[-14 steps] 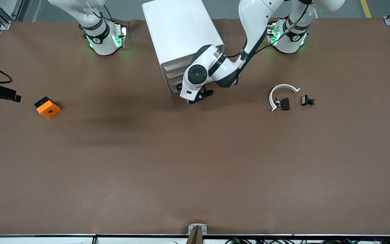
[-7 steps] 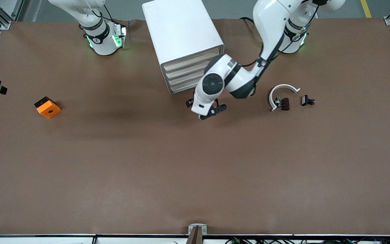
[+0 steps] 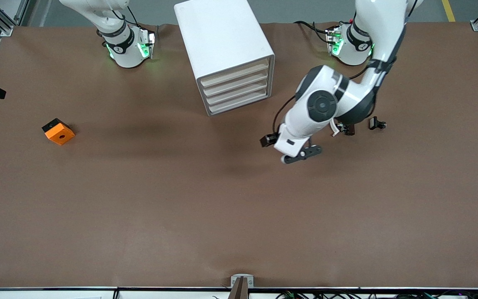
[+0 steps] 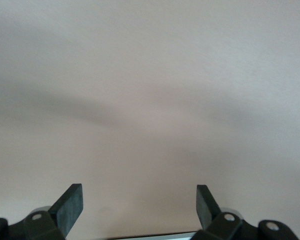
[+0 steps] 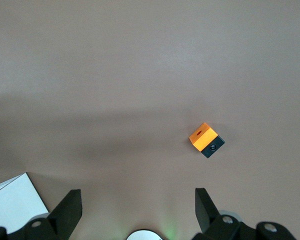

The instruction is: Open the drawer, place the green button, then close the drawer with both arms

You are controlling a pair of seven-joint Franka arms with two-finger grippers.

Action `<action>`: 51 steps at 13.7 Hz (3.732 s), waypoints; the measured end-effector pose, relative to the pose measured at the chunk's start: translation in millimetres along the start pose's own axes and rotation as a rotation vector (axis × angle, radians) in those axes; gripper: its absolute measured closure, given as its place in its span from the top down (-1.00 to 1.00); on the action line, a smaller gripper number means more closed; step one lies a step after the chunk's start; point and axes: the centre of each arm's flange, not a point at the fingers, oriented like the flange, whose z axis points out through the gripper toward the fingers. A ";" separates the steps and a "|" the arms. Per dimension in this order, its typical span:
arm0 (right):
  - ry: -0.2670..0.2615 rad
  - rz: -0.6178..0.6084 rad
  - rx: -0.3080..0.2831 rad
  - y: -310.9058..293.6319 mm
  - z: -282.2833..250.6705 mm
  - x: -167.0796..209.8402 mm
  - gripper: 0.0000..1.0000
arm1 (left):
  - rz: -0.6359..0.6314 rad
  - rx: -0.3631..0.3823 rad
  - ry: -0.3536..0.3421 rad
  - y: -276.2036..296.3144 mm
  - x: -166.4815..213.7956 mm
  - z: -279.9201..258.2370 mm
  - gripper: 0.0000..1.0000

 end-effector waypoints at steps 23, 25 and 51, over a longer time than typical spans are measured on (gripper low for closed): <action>0.077 -0.075 -0.030 -29.2 8.5 -41.1 1.00 | 0.120 0.039 0.351 -308.6 41.7 -309.9 1.00; 0.057 -0.073 -0.028 -28.5 10.2 -43.5 1.00 | 0.112 0.021 0.364 -310.7 67.2 -318.5 1.00; 0.061 -0.042 -0.023 -29.3 5.5 -46.7 1.00 | 0.172 0.017 0.345 -284.1 85.5 -308.0 1.00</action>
